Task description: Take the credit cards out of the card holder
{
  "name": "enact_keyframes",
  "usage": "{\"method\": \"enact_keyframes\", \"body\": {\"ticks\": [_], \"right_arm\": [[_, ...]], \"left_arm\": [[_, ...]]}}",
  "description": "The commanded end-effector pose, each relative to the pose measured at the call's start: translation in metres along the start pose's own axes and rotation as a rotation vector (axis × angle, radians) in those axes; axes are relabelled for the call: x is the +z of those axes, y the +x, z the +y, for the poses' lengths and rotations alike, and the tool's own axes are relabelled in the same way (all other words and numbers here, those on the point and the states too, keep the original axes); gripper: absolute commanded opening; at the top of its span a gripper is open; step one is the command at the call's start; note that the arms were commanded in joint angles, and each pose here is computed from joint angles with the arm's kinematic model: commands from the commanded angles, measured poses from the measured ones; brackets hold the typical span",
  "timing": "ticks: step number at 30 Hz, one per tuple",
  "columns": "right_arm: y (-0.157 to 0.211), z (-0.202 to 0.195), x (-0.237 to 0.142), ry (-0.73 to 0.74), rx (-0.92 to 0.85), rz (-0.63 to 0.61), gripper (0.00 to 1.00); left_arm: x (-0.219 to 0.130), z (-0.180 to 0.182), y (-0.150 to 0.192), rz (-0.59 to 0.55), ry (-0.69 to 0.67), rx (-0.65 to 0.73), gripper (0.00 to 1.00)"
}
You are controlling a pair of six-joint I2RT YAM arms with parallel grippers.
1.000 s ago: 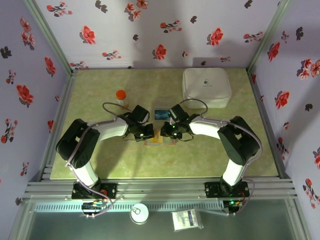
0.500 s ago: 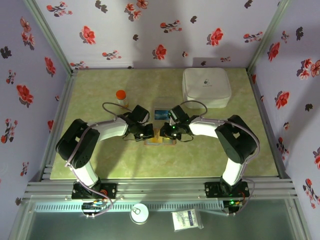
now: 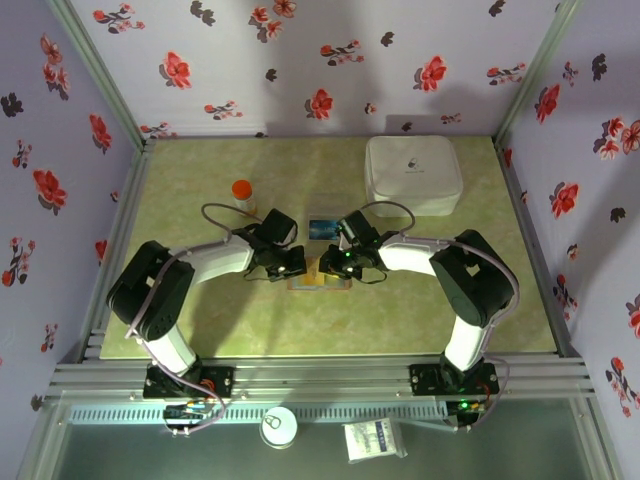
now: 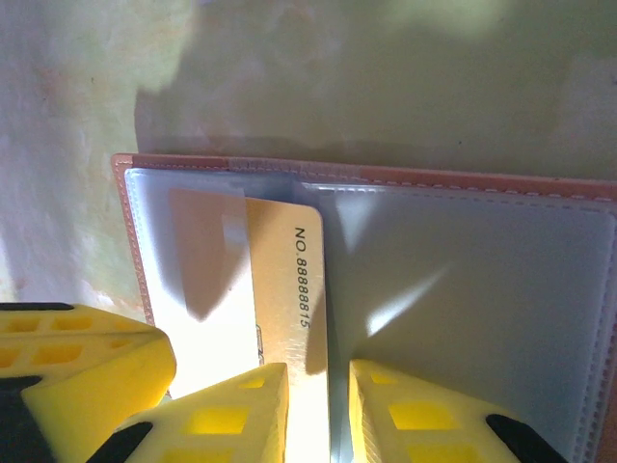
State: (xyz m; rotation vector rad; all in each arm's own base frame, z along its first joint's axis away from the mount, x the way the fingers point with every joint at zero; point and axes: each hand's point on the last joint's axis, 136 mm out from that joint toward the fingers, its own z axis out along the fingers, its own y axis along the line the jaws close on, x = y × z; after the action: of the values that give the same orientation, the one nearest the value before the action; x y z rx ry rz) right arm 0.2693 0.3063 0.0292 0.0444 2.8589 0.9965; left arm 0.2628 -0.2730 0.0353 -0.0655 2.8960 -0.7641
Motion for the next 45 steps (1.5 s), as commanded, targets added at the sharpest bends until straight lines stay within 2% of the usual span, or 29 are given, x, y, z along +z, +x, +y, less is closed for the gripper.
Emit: {"method": "enact_keyframes", "body": {"ticks": [1, 16, 24, 27, 45], "right_arm": [[0.004, -0.008, 0.003, 0.010, 0.036, 0.016, 0.23], [0.001, 0.005, -0.002, -0.055, 0.041, 0.008, 0.21], [0.002, 0.006, -0.002, -0.066, 0.043, 0.011, 0.14], [0.002, 0.001, -0.001, -0.053, 0.051, 0.009, 0.12], [0.001, -0.024, -0.028, 0.047, 0.045, -0.030, 0.10]], "left_arm": [[0.011, 0.012, 0.005, 0.031, -0.038, -0.009, 0.00], [0.014, 0.018, 0.007, 0.041, -0.056, -0.015, 0.00], [0.012, 0.015, 0.006, 0.035, -0.049, -0.015, 0.00], [0.011, 0.015, 0.007, 0.034, -0.048, -0.011, 0.00], [0.007, 0.013, 0.006, 0.025, -0.039, -0.008, 0.00]]}}
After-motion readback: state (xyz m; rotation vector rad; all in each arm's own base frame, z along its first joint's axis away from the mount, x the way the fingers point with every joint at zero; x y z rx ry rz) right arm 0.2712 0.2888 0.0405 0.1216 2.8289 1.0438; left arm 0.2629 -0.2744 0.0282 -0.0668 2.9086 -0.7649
